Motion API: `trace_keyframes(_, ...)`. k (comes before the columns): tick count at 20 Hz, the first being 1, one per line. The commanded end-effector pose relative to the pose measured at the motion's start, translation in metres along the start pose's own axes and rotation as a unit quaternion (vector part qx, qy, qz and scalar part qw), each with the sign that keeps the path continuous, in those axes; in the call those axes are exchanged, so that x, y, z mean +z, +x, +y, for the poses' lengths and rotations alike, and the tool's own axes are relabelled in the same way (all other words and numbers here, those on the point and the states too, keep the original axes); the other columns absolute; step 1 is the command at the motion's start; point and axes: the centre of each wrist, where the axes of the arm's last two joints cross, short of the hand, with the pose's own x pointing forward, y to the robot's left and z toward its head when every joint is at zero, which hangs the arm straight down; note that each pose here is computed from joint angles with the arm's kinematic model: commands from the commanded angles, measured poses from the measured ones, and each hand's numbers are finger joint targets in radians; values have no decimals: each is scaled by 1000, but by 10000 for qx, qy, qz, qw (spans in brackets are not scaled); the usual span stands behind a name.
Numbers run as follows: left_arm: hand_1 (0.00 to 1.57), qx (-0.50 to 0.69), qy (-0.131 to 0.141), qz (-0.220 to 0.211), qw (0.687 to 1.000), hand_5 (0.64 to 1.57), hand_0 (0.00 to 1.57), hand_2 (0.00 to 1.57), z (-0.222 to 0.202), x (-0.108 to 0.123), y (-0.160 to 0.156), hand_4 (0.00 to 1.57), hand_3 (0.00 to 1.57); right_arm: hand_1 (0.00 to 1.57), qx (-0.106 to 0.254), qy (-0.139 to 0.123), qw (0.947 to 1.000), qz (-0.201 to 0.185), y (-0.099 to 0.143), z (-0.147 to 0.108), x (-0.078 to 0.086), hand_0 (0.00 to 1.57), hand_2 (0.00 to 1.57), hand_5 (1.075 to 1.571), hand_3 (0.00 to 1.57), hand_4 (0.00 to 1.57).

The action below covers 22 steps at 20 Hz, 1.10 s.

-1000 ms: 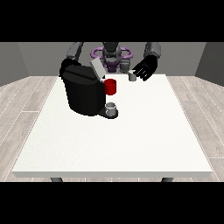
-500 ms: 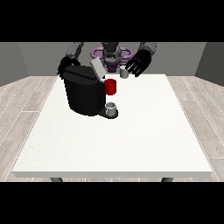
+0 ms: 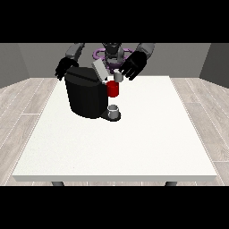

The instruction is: Insert the coffee pod into the coffee machine and close the lid

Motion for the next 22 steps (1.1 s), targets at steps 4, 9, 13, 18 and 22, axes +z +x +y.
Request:
trace_keyframes(4, 1307, -54, -9, -113, 9999, 1571, 1307, 1328, 5, -2, 2, 487, 1239, 0, 36, -120, 9996, -239, 10, -5, -5, 0, 0, 1571, 0, 459)
trace_keyframes(9, 1326, 21, -78, -42, 10000, 1571, 1326, 1335, -7, -6, 8, 503, 1233, 0, 92, -153, 9997, -142, 12, -10, -6, 0, 0, 1571, 0, 481)
trace_keyframes(13, 1260, 31, -115, -190, 9997, 1571, 1260, 1298, -18, -9, 18, 511, 1208, 0, -81, -169, 9997, -146, -4, -11, 5, 0, 0, 1571, 0, 537)
trace_keyframes(18, 1185, -27, -200, -120, 9997, 1571, 1185, 1264, -14, -7, 11, 497, 1195, 0, -106, -208, 9997, -50, 5, -9, 1, 0, 0, 1571, 0, 512)
trace_keyframes(22, 1190, 127, -311, -187, 9993, 1571, 1190, 1269, -21, -11, 20, 515, 1201, 0, -130, -350, 9993, -77, 3, -8, 0, 0, 0, 1571, 0, 513)
